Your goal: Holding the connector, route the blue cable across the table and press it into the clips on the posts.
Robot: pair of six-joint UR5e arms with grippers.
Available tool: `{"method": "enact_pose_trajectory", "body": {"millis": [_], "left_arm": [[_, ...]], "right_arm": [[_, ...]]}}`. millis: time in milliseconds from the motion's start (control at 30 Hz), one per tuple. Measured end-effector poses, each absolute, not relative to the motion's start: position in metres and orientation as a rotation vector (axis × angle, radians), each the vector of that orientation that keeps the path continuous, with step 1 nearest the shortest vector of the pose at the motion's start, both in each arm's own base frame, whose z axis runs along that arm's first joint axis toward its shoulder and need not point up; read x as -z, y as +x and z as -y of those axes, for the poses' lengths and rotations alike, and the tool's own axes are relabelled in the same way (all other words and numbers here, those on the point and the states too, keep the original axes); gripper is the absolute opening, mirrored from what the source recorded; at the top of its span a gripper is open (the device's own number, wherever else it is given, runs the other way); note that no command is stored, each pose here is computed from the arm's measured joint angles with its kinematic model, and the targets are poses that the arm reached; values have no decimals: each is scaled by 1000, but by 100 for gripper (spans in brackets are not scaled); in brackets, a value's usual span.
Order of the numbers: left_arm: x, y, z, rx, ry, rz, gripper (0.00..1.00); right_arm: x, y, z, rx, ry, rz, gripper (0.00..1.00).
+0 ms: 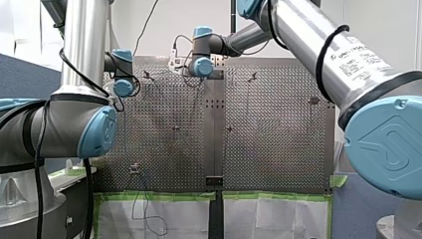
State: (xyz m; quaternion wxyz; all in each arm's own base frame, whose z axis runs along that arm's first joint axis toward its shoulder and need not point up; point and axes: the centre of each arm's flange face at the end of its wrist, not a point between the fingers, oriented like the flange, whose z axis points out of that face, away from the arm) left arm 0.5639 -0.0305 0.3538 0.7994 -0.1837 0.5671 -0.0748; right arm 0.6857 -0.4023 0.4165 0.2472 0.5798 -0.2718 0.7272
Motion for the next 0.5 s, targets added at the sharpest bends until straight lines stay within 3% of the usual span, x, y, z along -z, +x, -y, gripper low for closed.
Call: {"method": "enact_pose_trajectory", "body": {"millis": [300,333,367,400,433,467,500], "left_arm": [[-355,566,25,173,-396,-1214,0],[-355,566,25,172,-396,-1216,16],[-354,566,25,172,-397,-1219,22],[-353,566,26,170,-399,-1224,22],[-353,565,26,168,-401,-1229,50],[-352,565,27,165,-404,-1235,65],[-351,564,28,158,-407,-1243,65]], "right_arm": [[-419,681,412,-1978,1567,746,0],[-419,681,412,-1978,1567,745,0],[-419,681,411,-1978,1568,744,0],[-419,681,411,-1978,1569,744,0],[-419,681,410,-1979,1570,743,0],[-419,682,410,-1979,1571,743,0],[-419,682,409,-1979,1573,742,0]]}}
